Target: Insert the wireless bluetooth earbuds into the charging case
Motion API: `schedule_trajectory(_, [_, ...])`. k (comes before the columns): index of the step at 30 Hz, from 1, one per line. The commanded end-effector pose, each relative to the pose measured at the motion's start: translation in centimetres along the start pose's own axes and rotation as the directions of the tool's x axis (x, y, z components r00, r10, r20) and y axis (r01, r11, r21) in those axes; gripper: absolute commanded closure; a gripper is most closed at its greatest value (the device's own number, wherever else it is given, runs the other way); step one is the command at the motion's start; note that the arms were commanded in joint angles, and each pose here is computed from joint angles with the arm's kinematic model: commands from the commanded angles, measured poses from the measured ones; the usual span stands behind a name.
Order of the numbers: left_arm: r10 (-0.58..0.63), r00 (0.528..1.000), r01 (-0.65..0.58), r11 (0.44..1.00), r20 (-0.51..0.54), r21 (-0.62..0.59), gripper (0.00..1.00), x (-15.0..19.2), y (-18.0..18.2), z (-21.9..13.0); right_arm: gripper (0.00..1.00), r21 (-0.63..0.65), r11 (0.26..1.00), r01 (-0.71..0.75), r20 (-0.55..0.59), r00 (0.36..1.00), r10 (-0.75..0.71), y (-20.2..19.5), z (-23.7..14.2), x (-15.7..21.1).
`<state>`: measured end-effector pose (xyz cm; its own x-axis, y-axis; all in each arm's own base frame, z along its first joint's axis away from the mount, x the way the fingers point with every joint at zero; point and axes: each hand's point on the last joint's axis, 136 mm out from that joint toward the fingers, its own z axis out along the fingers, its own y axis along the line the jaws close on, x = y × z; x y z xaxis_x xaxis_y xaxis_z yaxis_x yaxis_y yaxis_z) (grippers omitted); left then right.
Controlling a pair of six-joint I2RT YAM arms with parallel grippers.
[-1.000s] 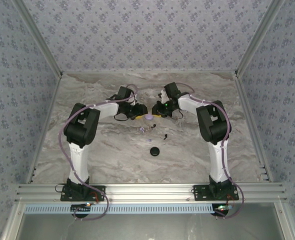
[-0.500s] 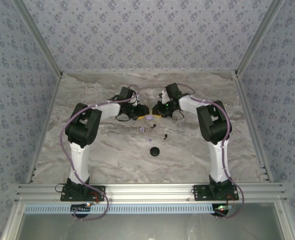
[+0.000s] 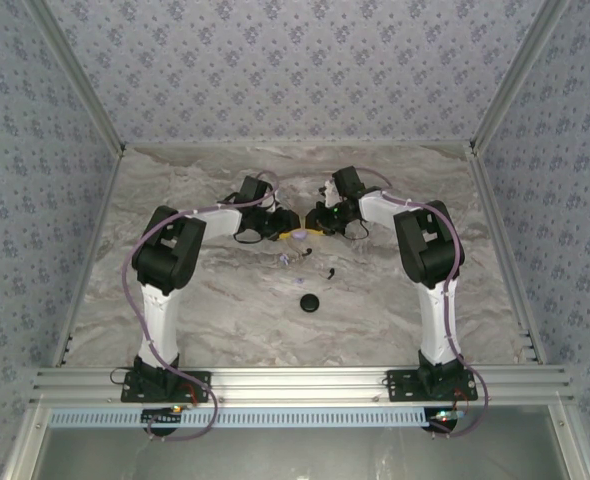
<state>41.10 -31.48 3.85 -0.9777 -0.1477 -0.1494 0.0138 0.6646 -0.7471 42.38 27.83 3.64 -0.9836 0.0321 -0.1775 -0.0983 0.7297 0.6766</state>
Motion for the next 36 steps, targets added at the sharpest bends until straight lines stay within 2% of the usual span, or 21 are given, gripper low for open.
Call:
schedule_trajectory(1, [-0.026, 0.998, 0.027, 1.000, -0.065, 0.014, 0.64, 2.1, 0.5, 1.4, 0.81, 0.022, 0.999, -0.050, -0.043, 0.998, 0.051, -1.5, 0.9, 1.4])
schedule_trajectory(7, [-0.027, 0.998, 0.029, 0.999, -0.058, 0.017, 0.77, 2.0, 0.3, 1.2, 0.80, 0.018, 0.999, -0.050, -0.039, 0.998, 0.050, -1.3, 0.6, 1.3])
schedule_trajectory(13, [-0.017, 0.999, 0.018, 0.999, -0.034, 0.031, 0.78, 1.8, -0.2, 0.7, 0.76, 0.001, 0.999, -0.044, -0.021, 0.999, 0.044, -0.9, 0.0, 1.0])
schedule_trajectory(20, [0.012, 0.998, -0.014, 0.999, 0.054, 0.038, 0.78, 0.7, -1.1, -2.1, 0.69, -0.023, 1.000, -0.009, 0.055, 0.998, 0.011, 0.1, -3.2, 0.3])
schedule_trajectory(28, [0.139, 0.976, -0.162, 0.978, 0.166, 0.130, 0.78, -0.1, -5.2, -6.3, 0.62, -0.088, 0.988, 0.124, 0.144, 0.983, -0.110, 2.2, -8.1, 0.2])
schedule_trajectory(32, [0.214, 0.951, -0.261, 0.942, 0.221, 0.212, 0.79, 0.0, -8.2, -8.5, 0.54, -0.165, 0.962, 0.220, 0.218, 0.959, -0.181, 4.3, -11.0, 0.4])
schedule_trajectory(36, [0.288, 0.919, -0.358, 0.896, 0.270, 0.262, 0.80, 0.5, -10.5, -10.5, 0.50, -0.228, 0.913, 0.339, 0.289, 0.919, -0.269, 6.8, -13.7, 1.0])
